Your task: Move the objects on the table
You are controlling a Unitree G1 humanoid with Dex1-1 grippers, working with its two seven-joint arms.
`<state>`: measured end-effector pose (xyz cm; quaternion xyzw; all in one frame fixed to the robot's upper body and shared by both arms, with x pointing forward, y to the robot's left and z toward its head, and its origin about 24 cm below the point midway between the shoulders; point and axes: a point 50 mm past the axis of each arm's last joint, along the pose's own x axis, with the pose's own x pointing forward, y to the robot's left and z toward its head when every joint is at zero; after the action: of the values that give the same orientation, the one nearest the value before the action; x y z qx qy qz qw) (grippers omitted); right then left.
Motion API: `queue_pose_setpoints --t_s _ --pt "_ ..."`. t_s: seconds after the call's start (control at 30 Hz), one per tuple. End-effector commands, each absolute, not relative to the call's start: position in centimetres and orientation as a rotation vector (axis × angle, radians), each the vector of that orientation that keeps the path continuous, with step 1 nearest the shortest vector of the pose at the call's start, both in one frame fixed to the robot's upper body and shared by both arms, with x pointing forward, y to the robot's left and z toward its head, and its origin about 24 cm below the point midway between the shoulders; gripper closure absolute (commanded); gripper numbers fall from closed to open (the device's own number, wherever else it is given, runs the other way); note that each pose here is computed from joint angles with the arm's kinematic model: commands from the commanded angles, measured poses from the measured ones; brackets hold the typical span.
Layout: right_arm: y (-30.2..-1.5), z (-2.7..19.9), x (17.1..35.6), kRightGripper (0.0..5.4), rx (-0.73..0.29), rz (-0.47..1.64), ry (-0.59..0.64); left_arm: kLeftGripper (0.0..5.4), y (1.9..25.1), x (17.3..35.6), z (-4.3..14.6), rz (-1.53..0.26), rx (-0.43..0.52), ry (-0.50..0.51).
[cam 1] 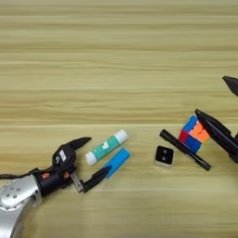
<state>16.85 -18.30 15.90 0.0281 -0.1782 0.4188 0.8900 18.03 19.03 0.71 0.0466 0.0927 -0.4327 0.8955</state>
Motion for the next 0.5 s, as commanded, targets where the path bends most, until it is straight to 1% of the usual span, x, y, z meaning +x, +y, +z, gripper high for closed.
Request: queue_pose_setpoints --t_s 0.03,0.5 --pt "-18.11 16.21 16.57 0.04 0.054 0.883 -0.378 0.00 19.25 18.30 0.80 -0.889 0.113 0.186" --pt "-18.22 16.17 16.73 0.04 0.053 0.883 -0.377 0.00 19.47 18.84 0.82 -0.868 0.131 0.187"
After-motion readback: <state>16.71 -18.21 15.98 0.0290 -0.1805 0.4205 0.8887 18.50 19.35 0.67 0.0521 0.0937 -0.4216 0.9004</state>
